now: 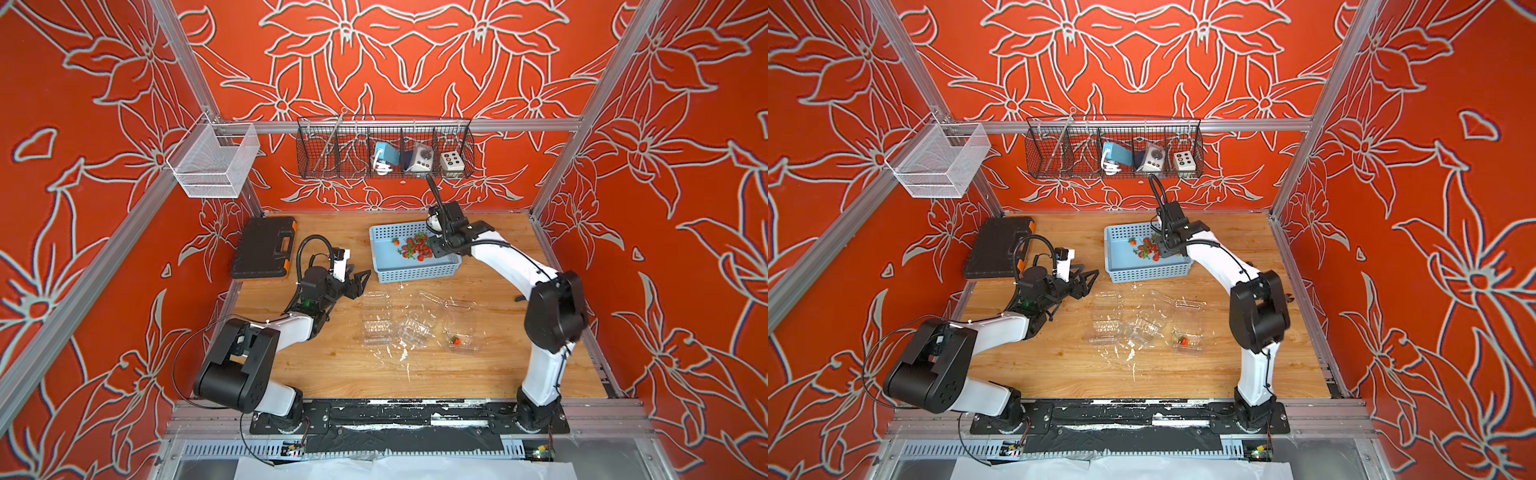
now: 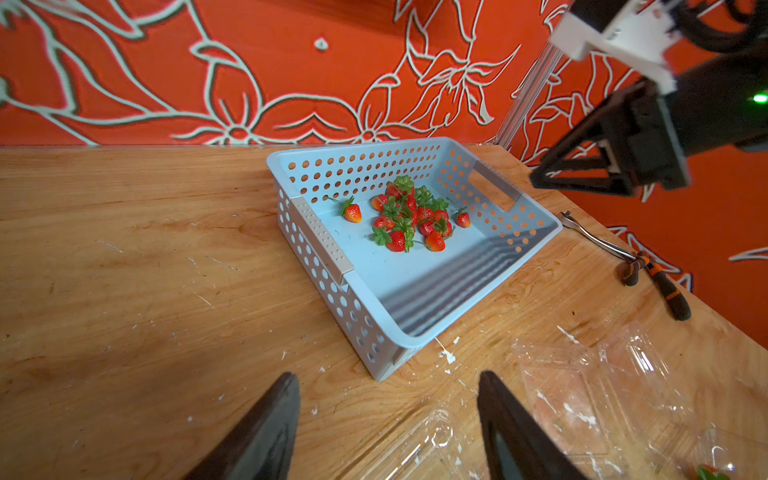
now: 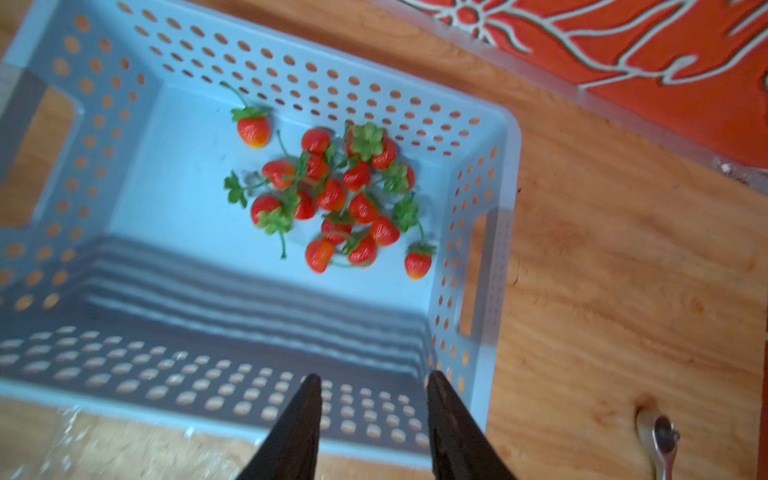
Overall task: Pack strawberries into containers
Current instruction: Pick up the strawberry from the basket.
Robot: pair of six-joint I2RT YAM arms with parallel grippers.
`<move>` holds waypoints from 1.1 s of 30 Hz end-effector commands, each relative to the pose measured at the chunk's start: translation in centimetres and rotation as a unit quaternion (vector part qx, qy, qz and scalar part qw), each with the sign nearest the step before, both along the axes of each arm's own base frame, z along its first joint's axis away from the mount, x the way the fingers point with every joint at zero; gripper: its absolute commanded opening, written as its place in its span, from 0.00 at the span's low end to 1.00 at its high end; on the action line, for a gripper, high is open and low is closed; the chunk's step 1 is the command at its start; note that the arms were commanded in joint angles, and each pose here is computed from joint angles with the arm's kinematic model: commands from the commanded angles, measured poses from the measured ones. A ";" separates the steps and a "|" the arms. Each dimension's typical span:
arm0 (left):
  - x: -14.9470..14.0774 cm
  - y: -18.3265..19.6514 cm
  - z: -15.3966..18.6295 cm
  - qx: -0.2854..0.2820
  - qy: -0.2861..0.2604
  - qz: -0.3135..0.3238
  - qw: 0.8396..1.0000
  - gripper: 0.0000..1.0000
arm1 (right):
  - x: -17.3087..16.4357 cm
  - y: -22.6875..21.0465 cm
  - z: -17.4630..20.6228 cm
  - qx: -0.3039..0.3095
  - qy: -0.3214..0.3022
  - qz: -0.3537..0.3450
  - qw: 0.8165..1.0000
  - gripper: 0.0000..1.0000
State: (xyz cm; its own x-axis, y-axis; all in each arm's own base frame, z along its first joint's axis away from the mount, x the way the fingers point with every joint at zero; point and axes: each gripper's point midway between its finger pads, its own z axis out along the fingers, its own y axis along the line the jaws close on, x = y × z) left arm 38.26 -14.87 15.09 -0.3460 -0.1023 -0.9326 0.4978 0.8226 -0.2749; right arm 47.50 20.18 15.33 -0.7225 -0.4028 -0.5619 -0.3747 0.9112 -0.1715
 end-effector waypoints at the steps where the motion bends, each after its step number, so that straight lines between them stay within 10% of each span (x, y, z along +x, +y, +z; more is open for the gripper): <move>1: 0.5 -0.4 0.7 0.007 -0.013 -0.006 1.000 0.67 | 1.4 -1.4 -1.7 -0.066 0.030 0.007 0.997 0.42; 33: 0.8 -0.8 0.1 0.012 -0.002 -0.015 1.000 0.68 | 8.3 -1.3 -9.9 -0.091 0.073 0.011 0.993 0.38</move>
State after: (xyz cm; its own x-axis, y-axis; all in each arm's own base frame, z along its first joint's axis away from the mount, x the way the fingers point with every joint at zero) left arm 38.78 -15.20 14.52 -0.3617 -0.0819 -0.9287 0.4999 0.8238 -0.2673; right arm 55.31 18.96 5.79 -0.7845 -0.4955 -0.3728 -0.4197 0.8669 -0.2689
